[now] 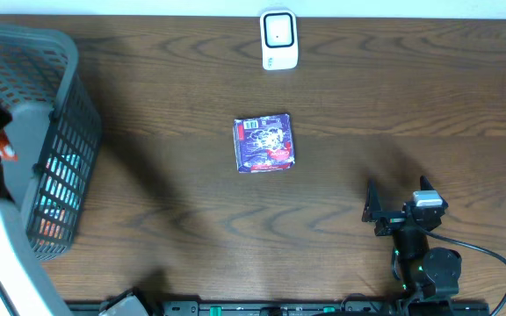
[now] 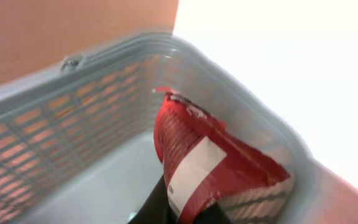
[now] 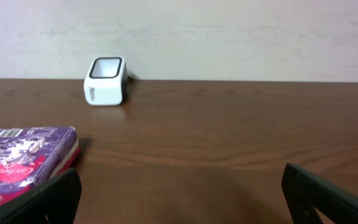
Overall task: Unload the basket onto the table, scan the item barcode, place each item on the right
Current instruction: 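Carry the red bar out and set it left of the purple package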
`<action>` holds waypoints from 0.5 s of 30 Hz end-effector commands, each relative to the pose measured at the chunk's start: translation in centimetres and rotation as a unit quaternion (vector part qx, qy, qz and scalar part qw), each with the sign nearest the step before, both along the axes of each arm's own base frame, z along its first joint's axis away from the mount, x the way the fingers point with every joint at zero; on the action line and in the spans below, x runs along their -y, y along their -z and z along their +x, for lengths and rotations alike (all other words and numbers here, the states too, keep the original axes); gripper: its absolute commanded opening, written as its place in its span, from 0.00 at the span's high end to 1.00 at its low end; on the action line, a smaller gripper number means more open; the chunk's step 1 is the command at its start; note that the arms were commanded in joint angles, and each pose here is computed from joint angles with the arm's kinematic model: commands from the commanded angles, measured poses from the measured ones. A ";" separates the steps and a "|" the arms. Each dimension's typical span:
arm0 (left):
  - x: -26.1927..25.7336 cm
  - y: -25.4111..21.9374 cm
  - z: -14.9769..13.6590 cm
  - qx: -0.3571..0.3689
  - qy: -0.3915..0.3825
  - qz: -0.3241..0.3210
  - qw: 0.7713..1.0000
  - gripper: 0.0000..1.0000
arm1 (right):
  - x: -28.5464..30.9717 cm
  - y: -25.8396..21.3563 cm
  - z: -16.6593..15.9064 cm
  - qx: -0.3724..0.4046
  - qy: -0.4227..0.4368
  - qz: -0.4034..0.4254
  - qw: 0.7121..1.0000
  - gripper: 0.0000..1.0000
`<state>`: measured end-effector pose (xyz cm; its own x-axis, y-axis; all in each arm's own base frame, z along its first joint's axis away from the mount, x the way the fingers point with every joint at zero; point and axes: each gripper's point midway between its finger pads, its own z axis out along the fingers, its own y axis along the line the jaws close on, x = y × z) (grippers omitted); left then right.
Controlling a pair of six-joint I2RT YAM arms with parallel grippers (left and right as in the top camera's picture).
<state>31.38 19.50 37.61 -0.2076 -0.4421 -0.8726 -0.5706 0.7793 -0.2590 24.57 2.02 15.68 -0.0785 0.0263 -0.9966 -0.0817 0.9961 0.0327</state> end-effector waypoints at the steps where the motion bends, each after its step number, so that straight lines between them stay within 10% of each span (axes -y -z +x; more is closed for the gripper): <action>1: 5.7 -5.9 -0.9 0.145 0.067 -0.106 0.981 0.93 | 0.0 0.1 0.0 0.000 0.000 -0.007 1.000 0.01; 7: 14.2 -9.9 -0.6 0.211 0.186 -0.155 0.947 0.93 | 0.0 0.1 0.0 0.000 0.000 -0.007 1.000 0.01; 15: 26.3 -3.4 1.9 0.069 0.352 -0.200 0.912 0.93 | 0.0 0.1 0.0 0.000 0.000 -0.007 1.000 0.01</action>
